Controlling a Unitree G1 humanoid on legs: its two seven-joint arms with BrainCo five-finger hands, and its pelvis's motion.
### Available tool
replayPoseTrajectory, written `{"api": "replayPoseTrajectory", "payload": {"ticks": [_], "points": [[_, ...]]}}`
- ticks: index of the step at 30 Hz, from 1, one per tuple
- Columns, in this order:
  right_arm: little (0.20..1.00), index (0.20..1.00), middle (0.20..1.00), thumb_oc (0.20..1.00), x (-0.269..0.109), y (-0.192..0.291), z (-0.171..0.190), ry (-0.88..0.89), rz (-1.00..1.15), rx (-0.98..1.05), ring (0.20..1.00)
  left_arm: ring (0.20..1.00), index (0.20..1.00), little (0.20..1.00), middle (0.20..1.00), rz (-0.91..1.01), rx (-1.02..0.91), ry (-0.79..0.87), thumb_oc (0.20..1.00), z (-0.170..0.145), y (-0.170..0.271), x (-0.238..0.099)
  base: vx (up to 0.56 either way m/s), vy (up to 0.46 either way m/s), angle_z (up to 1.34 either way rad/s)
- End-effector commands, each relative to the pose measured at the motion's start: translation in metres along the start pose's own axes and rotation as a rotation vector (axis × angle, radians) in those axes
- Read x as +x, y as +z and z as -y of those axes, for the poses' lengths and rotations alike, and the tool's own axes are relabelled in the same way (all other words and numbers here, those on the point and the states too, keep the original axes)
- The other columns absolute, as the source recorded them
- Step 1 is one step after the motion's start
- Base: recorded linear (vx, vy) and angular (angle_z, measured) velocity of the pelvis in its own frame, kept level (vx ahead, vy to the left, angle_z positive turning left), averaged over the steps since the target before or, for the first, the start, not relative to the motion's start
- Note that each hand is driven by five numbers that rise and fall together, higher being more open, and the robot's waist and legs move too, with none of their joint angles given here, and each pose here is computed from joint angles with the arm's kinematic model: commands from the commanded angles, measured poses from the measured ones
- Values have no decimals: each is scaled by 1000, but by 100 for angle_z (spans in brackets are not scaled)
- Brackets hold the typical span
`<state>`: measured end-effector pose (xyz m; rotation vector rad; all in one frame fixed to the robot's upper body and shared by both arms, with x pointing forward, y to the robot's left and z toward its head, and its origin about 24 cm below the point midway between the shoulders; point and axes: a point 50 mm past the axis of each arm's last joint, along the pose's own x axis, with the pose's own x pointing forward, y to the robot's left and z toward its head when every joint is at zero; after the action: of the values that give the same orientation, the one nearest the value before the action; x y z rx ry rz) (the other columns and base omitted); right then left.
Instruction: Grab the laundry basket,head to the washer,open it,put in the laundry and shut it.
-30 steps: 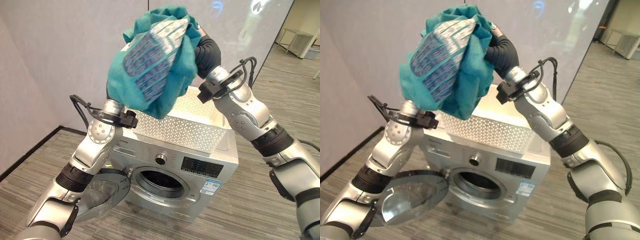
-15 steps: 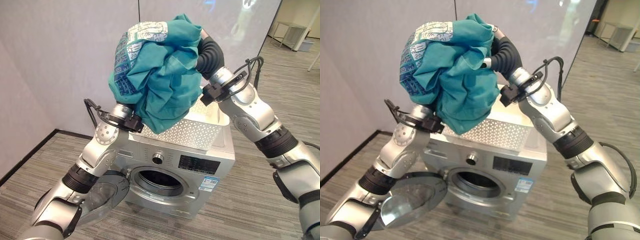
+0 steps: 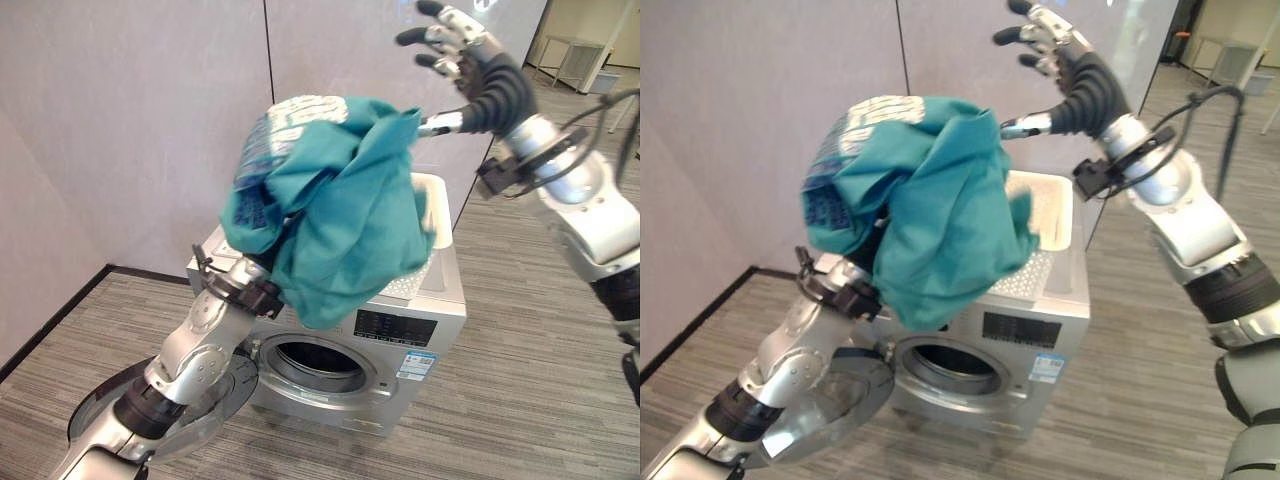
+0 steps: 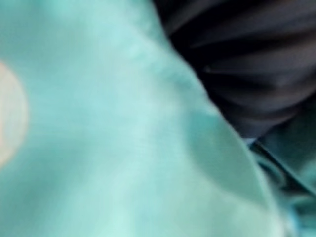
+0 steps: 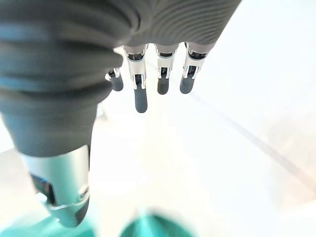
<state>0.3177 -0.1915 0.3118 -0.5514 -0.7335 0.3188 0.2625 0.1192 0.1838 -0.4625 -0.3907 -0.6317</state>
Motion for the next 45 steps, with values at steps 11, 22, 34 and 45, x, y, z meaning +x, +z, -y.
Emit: {"api": "replayPoseTrajectory", "payload": {"ticks": [11,22,34,45], "points": [[1000,1000,1000,1000,-79,1,108,-632,-17,-325,1000,200,200,200,200,111,5,-22,200,-4,30,-34,0,0,0],[1000,1000,1000,1000,-276,-90,148,-1172,-741,-313,1000,200,200,200,200,-94,-111,120,200,-12,3,-101,-2,-3,-3],[1000,1000,1000,1000,-359,-171,-7,-942,-1247,85,1000,200,200,200,200,-135,-163,219,200,-22,-12,-122,-155,0,2],[1000,1000,1000,1000,-322,-183,-44,-708,-1207,127,1000,200,200,200,200,-171,-160,295,200,-29,-42,-107,-123,26,-13]]}}
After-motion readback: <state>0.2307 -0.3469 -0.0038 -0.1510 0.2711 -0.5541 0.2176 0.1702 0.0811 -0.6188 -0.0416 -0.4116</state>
